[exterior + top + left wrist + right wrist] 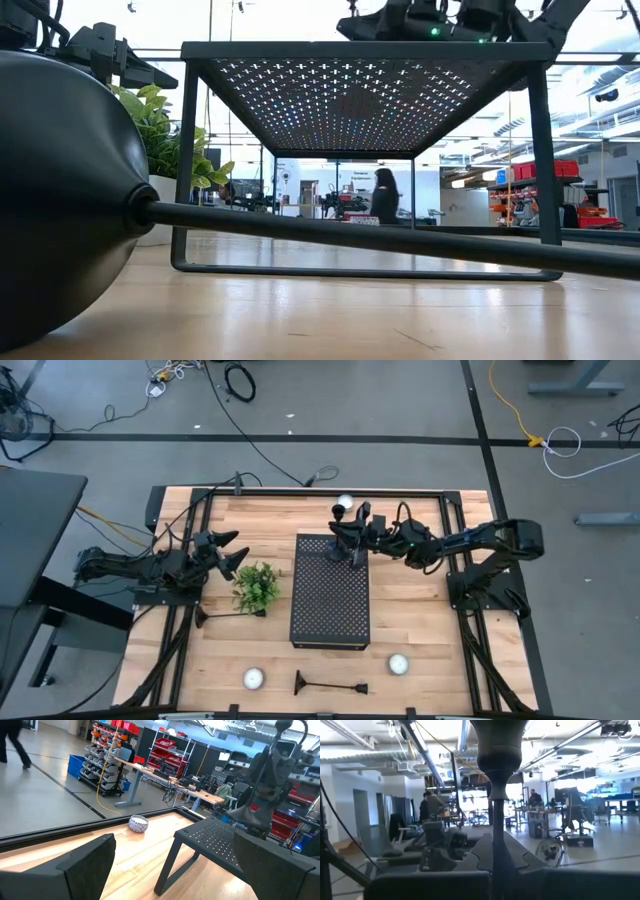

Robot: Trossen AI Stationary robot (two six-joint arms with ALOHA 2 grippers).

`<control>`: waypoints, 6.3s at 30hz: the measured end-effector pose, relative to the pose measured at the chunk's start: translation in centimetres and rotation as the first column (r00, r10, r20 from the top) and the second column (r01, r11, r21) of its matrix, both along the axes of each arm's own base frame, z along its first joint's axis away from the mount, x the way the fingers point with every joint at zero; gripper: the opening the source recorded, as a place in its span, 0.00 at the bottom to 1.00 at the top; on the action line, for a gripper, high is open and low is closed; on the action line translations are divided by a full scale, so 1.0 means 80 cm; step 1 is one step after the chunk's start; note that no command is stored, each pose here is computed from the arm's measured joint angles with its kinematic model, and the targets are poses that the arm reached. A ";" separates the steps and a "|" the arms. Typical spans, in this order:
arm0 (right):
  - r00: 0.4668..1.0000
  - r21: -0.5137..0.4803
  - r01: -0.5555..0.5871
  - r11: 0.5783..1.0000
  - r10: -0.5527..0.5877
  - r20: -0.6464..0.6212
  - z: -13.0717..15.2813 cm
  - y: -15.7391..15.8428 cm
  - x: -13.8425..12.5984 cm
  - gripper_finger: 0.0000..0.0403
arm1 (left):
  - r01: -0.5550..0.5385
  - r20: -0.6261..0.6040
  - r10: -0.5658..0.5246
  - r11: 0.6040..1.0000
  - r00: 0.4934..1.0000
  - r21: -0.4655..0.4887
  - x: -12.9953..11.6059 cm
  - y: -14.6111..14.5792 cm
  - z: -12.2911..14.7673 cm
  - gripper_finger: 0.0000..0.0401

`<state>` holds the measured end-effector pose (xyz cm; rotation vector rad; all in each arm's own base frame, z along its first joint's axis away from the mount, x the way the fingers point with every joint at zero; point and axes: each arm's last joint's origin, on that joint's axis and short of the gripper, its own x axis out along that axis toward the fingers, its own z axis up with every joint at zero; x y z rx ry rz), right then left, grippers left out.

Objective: Pick & Place candle stick holders
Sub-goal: Put the top right black candlestick on the shelf

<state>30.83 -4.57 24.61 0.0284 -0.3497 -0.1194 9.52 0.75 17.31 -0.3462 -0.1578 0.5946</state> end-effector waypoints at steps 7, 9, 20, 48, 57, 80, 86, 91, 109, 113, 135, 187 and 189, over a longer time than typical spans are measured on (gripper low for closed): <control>1.000 -0.032 0.013 0.999 -0.013 -0.008 -0.021 -0.002 0.011 0.00 | 0.000 0.000 0.000 1.000 1.000 0.000 0.000 0.000 0.000 0.99; 1.000 -0.037 0.016 0.999 -0.016 -0.004 -0.025 -0.002 0.012 0.00 | 0.000 0.000 0.000 1.000 1.000 0.000 0.000 0.000 0.000 0.99; 0.997 -0.017 -0.069 0.997 0.070 0.043 -0.027 0.006 0.014 0.00 | 0.000 -0.001 0.000 1.000 1.000 0.001 0.000 0.000 0.000 0.99; 0.949 -0.160 -0.307 0.938 0.314 0.017 -0.038 0.209 0.010 0.00 | -0.001 -0.002 0.001 1.000 1.000 0.001 0.000 0.000 0.000 0.99; 0.950 -0.165 -0.307 0.937 0.311 -0.001 -0.051 0.218 0.027 0.00 | -0.001 -0.002 0.001 1.000 1.000 0.001 0.000 0.000 0.000 0.99; 0.987 -0.110 -0.163 0.981 0.160 -0.029 -0.051 0.240 0.015 0.02 | 0.000 -0.001 0.000 1.000 1.000 0.000 0.000 0.000 0.000 0.99; 0.986 -0.127 -0.161 0.979 0.154 -0.066 -0.057 0.241 0.016 0.11 | 0.000 -0.001 0.000 1.000 1.000 0.000 0.000 0.000 0.000 0.99; 0.990 -0.107 -0.134 0.985 0.128 -0.061 -0.055 0.240 0.016 0.17 | 0.000 -0.002 0.000 1.000 1.000 0.001 0.000 0.000 0.000 0.99; 0.988 -0.135 -0.122 0.983 0.107 -0.109 -0.027 0.244 0.003 0.54 | 0.000 0.000 0.000 1.000 1.000 0.001 0.000 0.000 0.000 0.99; 0.984 -0.147 -0.149 0.978 0.132 -0.120 -0.013 0.252 -0.008 0.59 | 0.019 0.035 -0.019 1.000 0.999 -0.002 0.000 -0.001 0.004 0.99; 0.968 -0.096 -0.003 0.995 -0.021 -0.249 0.010 0.245 -0.029 0.58 | 0.213 -0.075 -0.206 0.972 0.976 0.097 -0.030 -0.003 0.093 0.99; 0.985 -0.065 -0.166 0.984 0.162 -0.055 0.002 0.243 0.044 0.00 | 0.228 -0.113 -0.220 0.971 0.969 0.065 -0.030 -0.003 0.086 0.99; 0.987 -0.062 -0.150 0.987 0.146 -0.062 0.002 0.242 0.044 0.00 | 0.229 -0.124 -0.220 0.971 0.968 0.064 -0.030 -0.003 0.085 0.99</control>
